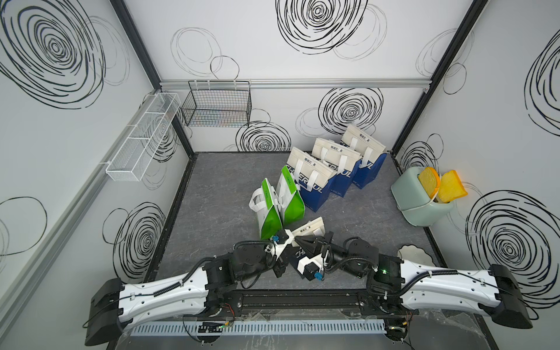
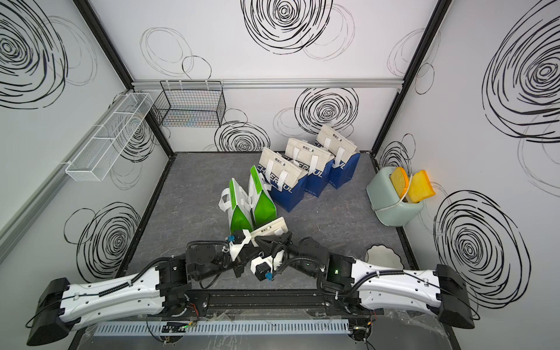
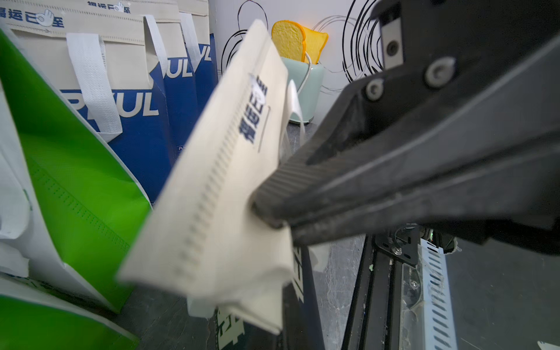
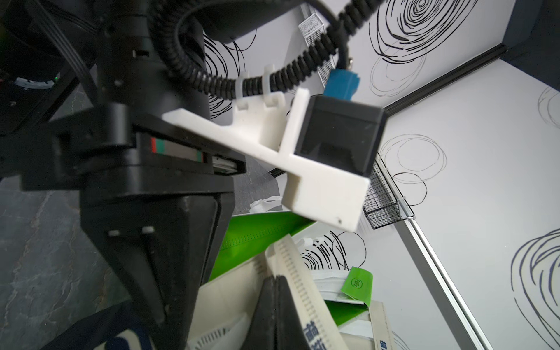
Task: Open the takeout bag
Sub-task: Open the takeout bag at the center of the board.
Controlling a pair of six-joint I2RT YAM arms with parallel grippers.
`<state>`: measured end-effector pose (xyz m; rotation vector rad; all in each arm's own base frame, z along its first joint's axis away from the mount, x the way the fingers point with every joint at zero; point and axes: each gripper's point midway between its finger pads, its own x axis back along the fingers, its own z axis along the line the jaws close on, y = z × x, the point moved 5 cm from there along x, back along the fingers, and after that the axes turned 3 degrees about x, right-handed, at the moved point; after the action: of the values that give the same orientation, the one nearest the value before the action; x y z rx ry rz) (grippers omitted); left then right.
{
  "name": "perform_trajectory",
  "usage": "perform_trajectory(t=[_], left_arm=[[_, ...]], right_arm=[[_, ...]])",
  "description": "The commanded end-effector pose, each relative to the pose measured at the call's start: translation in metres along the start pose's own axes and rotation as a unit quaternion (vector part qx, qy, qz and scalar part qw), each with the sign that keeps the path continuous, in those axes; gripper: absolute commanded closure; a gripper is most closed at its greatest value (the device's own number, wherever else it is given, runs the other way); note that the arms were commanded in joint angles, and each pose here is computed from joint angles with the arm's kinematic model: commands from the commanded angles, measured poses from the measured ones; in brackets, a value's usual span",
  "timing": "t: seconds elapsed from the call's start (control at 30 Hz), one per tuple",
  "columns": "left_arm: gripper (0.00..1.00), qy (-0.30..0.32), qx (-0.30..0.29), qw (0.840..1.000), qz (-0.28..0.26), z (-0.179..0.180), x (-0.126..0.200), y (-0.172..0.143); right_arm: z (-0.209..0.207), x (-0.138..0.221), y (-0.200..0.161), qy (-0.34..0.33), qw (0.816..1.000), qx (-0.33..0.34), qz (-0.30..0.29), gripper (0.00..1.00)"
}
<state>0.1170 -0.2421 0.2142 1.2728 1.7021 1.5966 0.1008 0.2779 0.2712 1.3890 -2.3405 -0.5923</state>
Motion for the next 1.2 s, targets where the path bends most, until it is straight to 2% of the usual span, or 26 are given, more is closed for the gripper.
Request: perform_trajectory(t=[0.0, 0.6, 0.87, 1.17], left_arm=[[0.95, -0.030, 0.006, 0.998, -0.059, -0.011, 0.006, 0.030], [0.95, -0.020, 0.005, 0.998, -0.052, -0.009, 0.005, 0.030], [0.95, -0.017, 0.004, 0.999, -0.049, -0.009, 0.005, 0.031], [0.95, -0.011, 0.003, 0.999, -0.043, -0.008, 0.006, 0.031]], right_arm=[[-0.026, 0.002, 0.015, -0.028, 0.999, -0.040, -0.016, 1.00], [-0.038, 0.008, 0.023, 0.007, 0.988, -0.142, -0.050, 1.00], [-0.045, 0.009, 0.023, 0.049, 0.977, -0.199, -0.060, 1.00], [-0.057, 0.010, 0.023, 0.057, 0.968, -0.236, -0.066, 1.00]])
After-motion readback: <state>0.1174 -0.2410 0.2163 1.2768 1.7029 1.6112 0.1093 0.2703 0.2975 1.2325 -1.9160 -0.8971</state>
